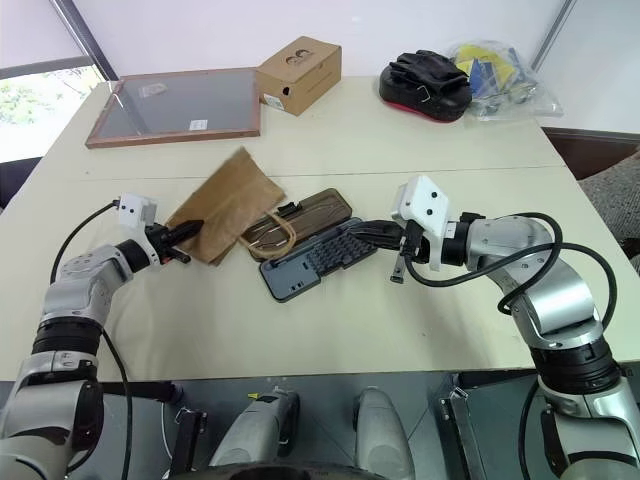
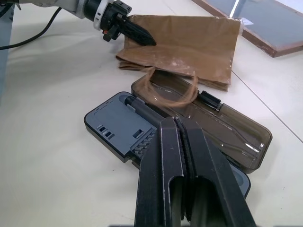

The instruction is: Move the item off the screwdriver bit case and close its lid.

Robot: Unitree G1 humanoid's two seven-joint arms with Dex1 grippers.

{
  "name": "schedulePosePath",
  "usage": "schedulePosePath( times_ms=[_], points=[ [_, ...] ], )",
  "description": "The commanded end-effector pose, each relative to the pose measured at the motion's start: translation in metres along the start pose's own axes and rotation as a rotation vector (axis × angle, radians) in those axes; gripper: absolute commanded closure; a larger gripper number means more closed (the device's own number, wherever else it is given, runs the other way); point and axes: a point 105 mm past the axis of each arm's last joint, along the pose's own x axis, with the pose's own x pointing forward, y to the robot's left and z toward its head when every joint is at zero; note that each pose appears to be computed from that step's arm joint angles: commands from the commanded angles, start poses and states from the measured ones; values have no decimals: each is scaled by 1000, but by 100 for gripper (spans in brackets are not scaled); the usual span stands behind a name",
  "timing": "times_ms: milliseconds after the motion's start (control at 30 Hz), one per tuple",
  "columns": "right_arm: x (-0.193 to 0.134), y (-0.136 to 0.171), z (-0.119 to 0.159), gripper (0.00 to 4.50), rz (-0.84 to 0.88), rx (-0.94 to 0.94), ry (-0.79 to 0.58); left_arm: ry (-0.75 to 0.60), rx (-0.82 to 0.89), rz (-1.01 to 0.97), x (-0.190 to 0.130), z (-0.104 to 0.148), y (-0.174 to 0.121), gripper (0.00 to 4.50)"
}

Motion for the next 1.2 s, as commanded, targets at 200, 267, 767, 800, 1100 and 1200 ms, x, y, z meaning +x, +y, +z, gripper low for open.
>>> schedulePosePath(
  times_ms=[200, 267, 767, 800, 1100, 1200],
  points=[
    [2, 3, 14, 450, 12, -56, -43, -233, -37, 323, -23, 47, 40, 444],
    [3, 4, 14, 450, 17, -55, -44, -280, -46, 473, -37, 55, 59, 444],
    [9, 4, 13, 450, 52, -55, -58, -294, -316, 1204, -134, 16, 120, 444],
    [9, 4, 13, 450, 52, -55, -58, -286, -326, 1215, -135, 13, 121, 444],
    [7, 5, 12, 450, 52, -55, -51, -252, -305, 1256, -136, -2, 116, 113],
    [6, 5, 11, 450, 49, -53, -49, -285, -275, 1291, -138, 6, 113, 2]
  ],
)
